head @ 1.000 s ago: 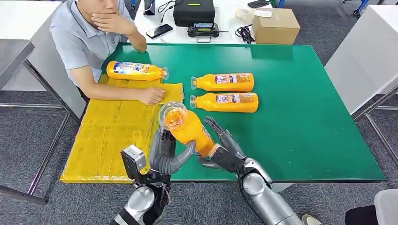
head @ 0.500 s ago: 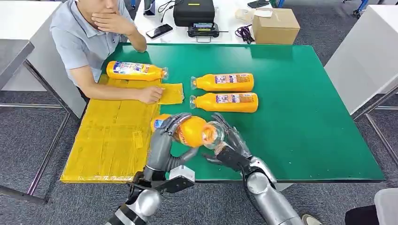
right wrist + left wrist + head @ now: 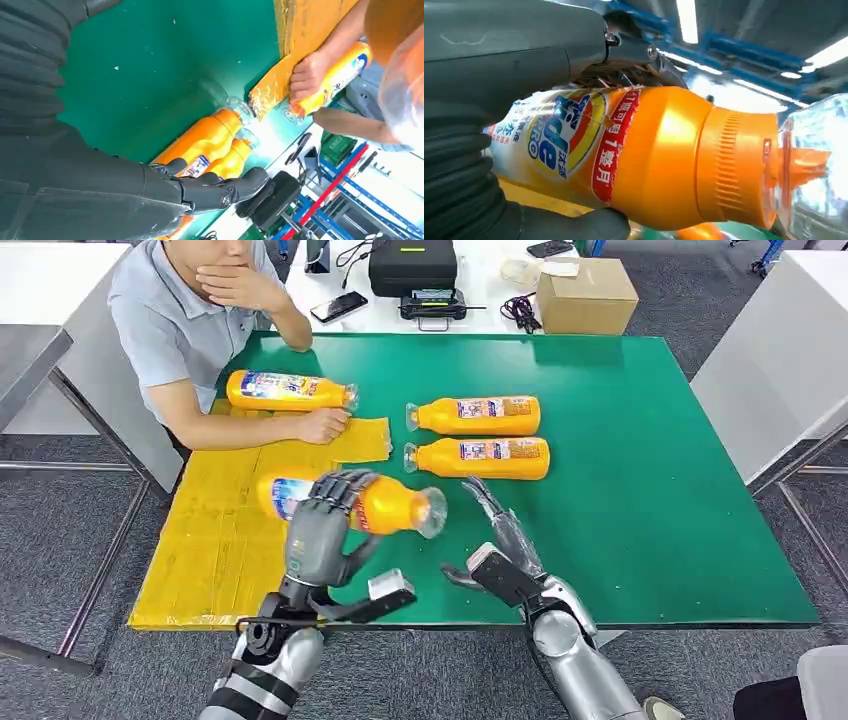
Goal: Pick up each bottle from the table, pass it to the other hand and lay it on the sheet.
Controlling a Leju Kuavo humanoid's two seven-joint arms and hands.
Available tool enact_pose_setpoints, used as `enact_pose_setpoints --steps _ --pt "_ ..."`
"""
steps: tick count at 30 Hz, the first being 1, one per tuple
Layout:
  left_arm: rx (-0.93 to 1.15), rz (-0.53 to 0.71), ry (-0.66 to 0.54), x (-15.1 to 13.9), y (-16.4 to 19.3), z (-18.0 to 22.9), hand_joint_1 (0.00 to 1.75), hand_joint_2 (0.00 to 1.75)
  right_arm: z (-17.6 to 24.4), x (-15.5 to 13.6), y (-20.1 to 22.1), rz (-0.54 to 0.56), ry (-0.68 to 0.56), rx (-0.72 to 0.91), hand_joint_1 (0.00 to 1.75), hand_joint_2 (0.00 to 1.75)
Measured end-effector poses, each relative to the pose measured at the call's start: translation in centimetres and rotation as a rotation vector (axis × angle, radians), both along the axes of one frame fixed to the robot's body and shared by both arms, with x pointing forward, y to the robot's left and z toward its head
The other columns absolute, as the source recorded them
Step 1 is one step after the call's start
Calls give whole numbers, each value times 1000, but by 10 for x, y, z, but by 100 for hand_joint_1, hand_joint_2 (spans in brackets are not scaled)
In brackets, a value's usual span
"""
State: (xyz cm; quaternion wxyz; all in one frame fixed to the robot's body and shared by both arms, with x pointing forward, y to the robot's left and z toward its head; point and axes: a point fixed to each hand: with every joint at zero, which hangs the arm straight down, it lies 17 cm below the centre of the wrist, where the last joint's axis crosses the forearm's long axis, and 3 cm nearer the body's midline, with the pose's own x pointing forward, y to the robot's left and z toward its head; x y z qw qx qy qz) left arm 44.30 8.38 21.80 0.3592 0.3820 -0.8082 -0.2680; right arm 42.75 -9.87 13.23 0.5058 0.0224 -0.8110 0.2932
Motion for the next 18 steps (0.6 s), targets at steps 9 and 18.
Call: enact_pose_setpoints --steps 9,18 --pt "57 148 73 38 47 -21 175 175 12 2 7 34 -13 31 0 175" --pt "111 172 99 47 62 -37 175 175 16 3 9 41 -17 48 0 175"
